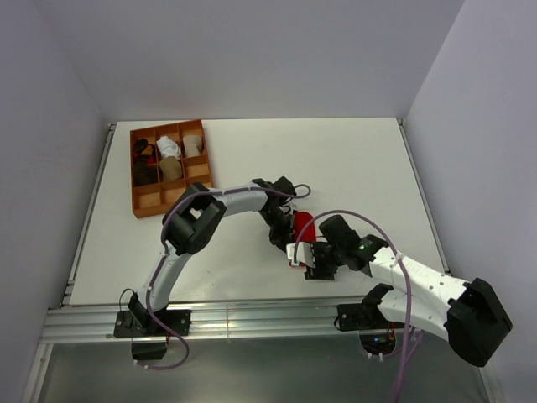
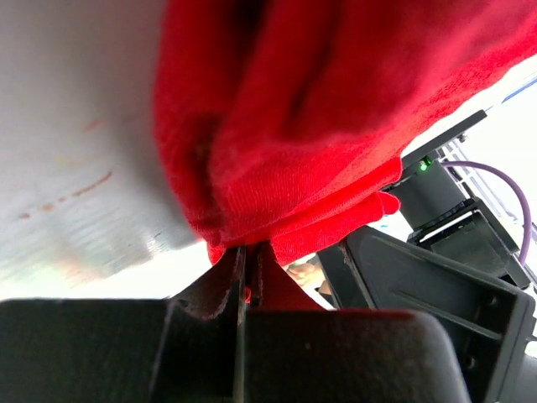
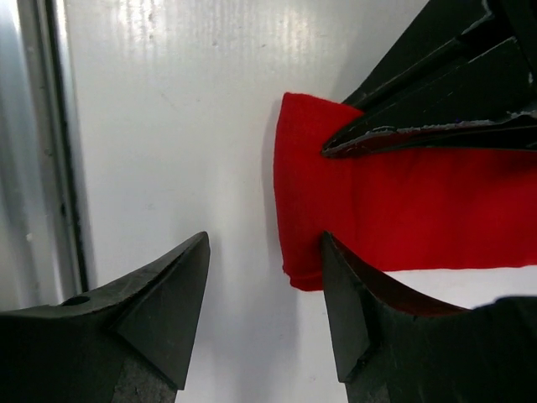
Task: Roll the socks
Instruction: Roll the sock at the center of the board.
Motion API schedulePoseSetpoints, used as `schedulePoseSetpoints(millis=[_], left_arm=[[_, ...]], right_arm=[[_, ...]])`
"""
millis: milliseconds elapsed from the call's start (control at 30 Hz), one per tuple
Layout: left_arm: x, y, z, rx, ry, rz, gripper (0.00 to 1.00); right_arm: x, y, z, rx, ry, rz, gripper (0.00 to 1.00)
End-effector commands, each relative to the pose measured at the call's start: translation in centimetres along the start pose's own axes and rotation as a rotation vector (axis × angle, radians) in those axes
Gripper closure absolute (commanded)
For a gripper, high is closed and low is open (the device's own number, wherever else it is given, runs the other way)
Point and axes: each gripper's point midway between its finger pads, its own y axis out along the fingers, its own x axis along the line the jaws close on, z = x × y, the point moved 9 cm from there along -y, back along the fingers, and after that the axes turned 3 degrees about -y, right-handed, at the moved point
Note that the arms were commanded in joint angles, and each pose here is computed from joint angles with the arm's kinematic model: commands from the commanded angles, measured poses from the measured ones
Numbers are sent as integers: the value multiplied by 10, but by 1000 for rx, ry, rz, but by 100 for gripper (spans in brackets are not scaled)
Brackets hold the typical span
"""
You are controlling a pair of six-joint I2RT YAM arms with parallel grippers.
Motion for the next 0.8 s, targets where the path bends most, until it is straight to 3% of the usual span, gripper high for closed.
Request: schedulePoseSetpoints(millis=[0, 233, 400, 567, 767], left_arm=[[19, 17, -19, -39, -11, -68, 100], [21, 17, -22, -31, -3, -62, 100], [23, 15, -22, -32, -8, -59, 100], [23, 10, -24, -36, -10, -43, 100], [17, 0, -25, -57, -4, -6, 98]], right_arm=[[-13, -1, -12, -50, -68, 169, 37], [-15, 6, -13, -35, -123, 253, 39], [-11, 14, -8, 1, -129, 221, 43], [-8, 23, -2, 27, -105, 197, 53], [-11, 31, 0, 77, -9, 170, 76]])
